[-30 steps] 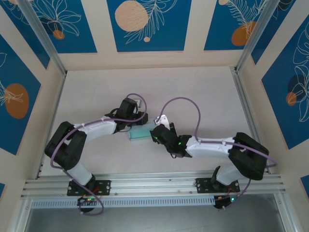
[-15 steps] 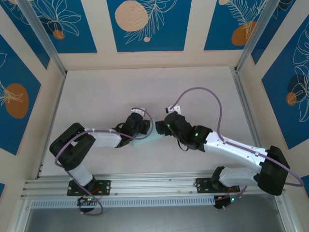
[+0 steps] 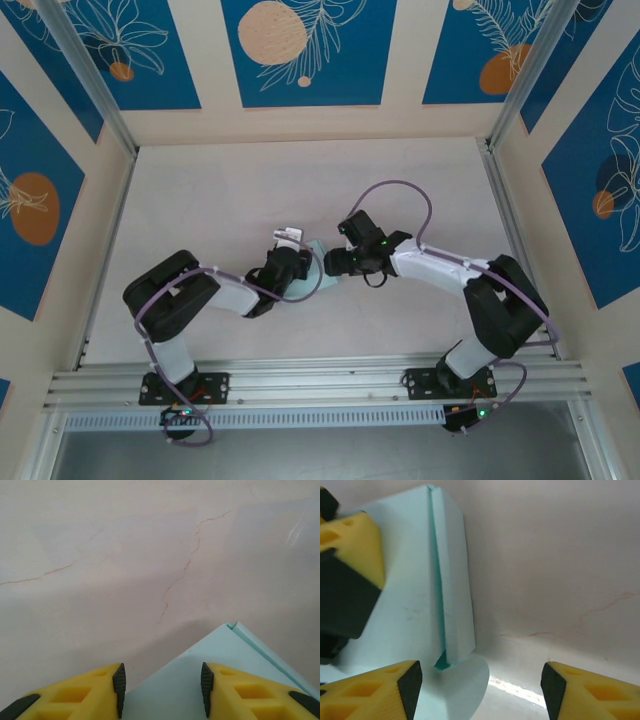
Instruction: Fold the paper box
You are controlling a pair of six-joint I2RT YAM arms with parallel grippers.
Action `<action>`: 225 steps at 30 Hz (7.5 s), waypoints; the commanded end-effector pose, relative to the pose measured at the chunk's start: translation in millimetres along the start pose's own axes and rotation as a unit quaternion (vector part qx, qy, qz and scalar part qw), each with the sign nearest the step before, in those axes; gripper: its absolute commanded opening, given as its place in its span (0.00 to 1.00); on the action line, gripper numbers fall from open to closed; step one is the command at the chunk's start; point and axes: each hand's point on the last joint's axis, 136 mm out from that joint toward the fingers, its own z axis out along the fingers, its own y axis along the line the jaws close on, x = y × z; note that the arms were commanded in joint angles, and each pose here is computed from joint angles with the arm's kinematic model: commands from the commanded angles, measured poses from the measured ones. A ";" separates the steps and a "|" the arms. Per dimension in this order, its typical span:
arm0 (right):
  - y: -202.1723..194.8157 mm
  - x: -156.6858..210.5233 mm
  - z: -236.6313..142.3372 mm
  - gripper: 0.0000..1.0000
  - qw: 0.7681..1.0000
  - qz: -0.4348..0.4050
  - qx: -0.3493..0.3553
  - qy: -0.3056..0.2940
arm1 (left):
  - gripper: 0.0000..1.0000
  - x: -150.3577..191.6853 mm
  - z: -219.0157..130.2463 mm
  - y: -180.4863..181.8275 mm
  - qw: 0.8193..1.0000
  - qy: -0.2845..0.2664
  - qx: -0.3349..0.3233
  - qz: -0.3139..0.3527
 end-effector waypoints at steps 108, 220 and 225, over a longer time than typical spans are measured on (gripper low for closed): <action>79.5 0.6 -77.0 0.30 0.835 0.318 -0.361 0.266 | 1.00 -39.8 -191.1 -17.8 0.867 -0.130 0.264 0.402; 20.2 -25.8 -13.1 0.85 0.963 0.169 -0.199 0.065 | 0.08 80.1 -64.1 58.0 0.911 0.248 0.043 -0.326; 34.1 -40.7 -31.5 0.86 0.973 0.110 -0.200 0.041 | 0.09 68.6 -64.1 61.5 0.919 0.233 0.036 -0.315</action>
